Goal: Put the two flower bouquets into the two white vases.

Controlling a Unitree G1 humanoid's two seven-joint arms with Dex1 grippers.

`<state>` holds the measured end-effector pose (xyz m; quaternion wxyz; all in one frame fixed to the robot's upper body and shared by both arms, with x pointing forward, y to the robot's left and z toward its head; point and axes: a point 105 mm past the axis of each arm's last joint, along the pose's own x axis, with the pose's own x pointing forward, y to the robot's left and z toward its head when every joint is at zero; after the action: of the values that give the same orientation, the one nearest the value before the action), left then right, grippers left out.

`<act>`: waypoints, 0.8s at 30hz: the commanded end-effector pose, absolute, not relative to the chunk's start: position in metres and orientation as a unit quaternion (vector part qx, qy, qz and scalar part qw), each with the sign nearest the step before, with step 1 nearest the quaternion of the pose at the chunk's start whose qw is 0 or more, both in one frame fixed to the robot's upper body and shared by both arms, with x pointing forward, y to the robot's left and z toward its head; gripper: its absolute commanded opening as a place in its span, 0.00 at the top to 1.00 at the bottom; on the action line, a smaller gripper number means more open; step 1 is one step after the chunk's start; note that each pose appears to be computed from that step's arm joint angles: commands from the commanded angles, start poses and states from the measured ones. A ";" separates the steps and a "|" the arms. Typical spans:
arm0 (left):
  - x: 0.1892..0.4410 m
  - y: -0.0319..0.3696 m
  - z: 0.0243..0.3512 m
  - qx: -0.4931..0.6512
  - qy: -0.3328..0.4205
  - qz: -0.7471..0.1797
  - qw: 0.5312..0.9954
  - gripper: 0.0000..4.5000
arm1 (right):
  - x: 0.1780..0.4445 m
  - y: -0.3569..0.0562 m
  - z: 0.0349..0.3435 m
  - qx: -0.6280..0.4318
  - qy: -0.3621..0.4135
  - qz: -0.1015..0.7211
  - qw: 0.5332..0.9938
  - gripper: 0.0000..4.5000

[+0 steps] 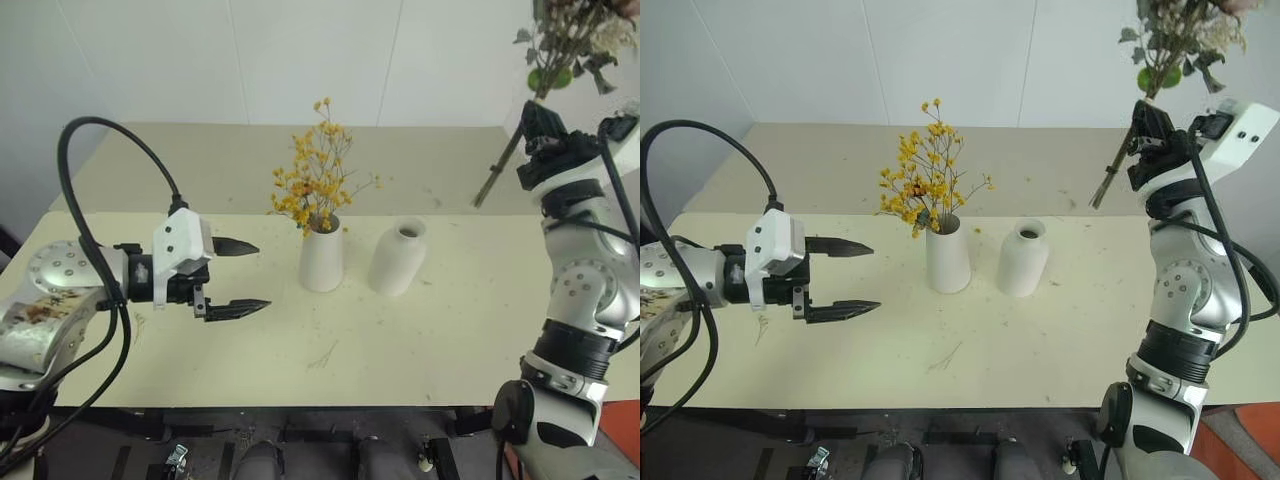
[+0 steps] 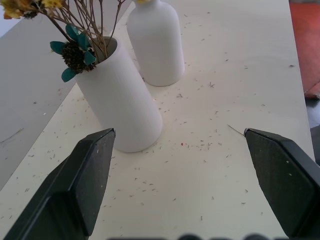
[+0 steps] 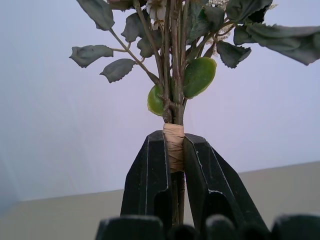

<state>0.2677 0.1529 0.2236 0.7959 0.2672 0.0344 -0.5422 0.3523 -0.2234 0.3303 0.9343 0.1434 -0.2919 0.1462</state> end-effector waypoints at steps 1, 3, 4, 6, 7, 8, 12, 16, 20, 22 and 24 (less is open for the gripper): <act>0.265 0.147 0.230 0.273 0.018 -0.551 0.788 0.00 | 0.332 -0.200 0.346 0.153 -0.357 0.210 0.897 0.95; 0.265 0.146 0.229 0.273 0.019 -0.552 0.787 0.00 | 0.335 -0.188 0.340 0.154 -0.357 0.223 0.894 0.95; 0.264 0.146 0.229 0.273 0.019 -0.553 0.787 0.00 | 0.338 -0.181 0.336 0.154 -0.353 0.228 0.894 0.95; 0.265 0.146 0.230 0.272 0.019 -0.552 0.788 0.00 | 0.343 -0.171 0.330 0.147 -0.347 0.233 0.896 0.95; 0.265 0.146 0.230 0.272 0.018 -0.551 0.789 0.00 | 0.343 -0.168 0.328 0.147 -0.346 0.237 0.896 0.95; 0.264 0.146 0.231 0.272 0.017 -0.551 0.789 0.00 | 0.344 -0.167 0.327 0.147 -0.346 0.239 0.895 0.95; 0.264 0.147 0.231 0.271 0.017 -0.547 0.792 0.00 | 0.342 -0.159 0.319 0.136 -0.345 0.252 0.894 0.95; 0.262 0.145 0.231 0.265 0.013 -0.550 0.792 0.00 | 0.348 -0.159 0.307 0.129 -0.343 0.246 0.897 0.95; 0.262 0.144 0.236 0.265 0.004 -0.552 0.791 0.00 | 0.352 -0.159 0.300 0.119 -0.344 0.239 0.900 0.95; 0.261 0.143 0.241 0.260 -0.005 -0.554 0.791 0.00 | 0.354 -0.159 0.295 0.114 -0.344 0.236 0.902 0.95; 0.261 0.144 0.243 0.259 -0.008 -0.554 0.791 0.00 | 0.354 -0.159 0.290 0.107 -0.343 0.234 0.903 0.95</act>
<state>0.2643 0.1443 0.2269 0.7907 0.2516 0.0237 -0.5577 0.3600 -0.1580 0.2830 0.9107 0.1196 -0.3174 0.2357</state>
